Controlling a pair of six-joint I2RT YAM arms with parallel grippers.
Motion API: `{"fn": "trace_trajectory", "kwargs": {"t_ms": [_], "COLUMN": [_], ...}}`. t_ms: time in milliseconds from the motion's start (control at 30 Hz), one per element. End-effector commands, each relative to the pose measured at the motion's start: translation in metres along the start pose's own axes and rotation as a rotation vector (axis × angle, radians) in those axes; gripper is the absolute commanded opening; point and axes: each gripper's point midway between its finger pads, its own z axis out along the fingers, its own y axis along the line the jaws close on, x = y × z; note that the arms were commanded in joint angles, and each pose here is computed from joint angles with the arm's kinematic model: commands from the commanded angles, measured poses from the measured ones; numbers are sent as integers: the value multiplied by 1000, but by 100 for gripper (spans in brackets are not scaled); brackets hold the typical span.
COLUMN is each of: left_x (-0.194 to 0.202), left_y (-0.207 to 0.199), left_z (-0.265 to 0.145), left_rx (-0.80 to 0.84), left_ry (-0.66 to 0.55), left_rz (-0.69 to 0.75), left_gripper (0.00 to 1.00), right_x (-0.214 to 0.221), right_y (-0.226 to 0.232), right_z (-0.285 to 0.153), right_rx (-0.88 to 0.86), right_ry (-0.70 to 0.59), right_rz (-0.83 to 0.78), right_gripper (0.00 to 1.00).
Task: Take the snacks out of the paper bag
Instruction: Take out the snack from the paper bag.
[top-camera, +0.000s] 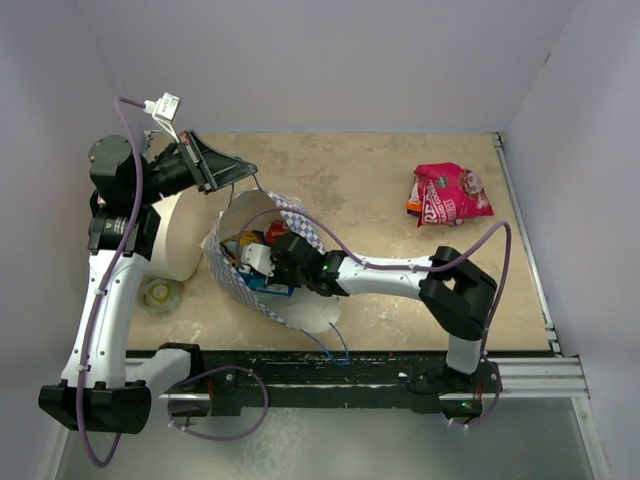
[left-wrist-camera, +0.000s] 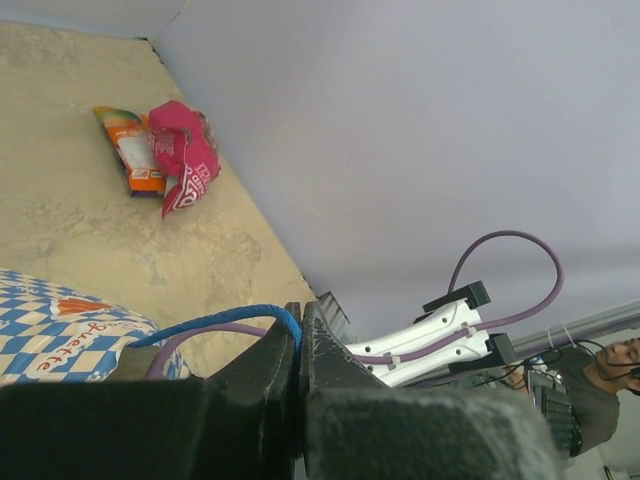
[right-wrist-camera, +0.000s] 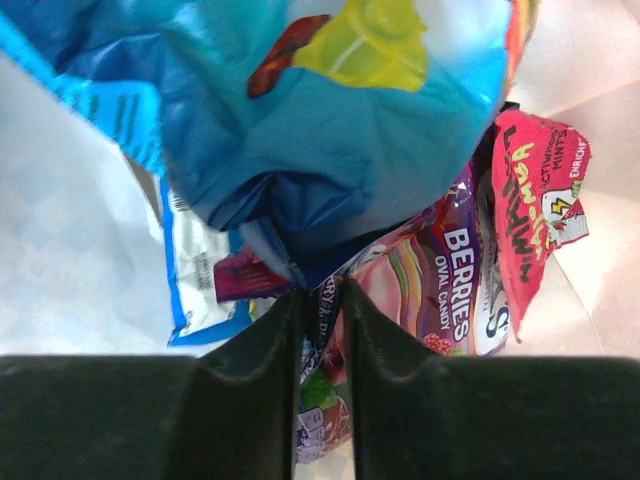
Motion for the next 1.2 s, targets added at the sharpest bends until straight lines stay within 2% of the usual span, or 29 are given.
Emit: {"fn": "trace_trajectory", "kwargs": {"t_ms": [0,167,300,533,733,1167], "left_x": [-13,-16,-21,-18,-4,1], "left_y": [-33,-32,-31,-20,-15,-29], "left_z": [-4,-1,2,6,2,22], "left_rx": [65,71,73,74,87,182], "left_ry": [-43,-31,-29,-19,-1,15], "left_rz": [127,139,150,116,83,71], "left_gripper": [0,0,0,0,0,0], "right_x": [-20,-19,-20,-32,-35,-102], "right_y": [-43,-75,-98,-97,-85,-80], "right_z": [5,12,19,8,-36,-152], "right_rx": [129,184,202,153,109,24], "right_ry": [-60,-74,-88,-110,-181,-544], "right_rz": [123,192,229,234,234,335], "right_gripper": [17,8,4,0,0,0]}}
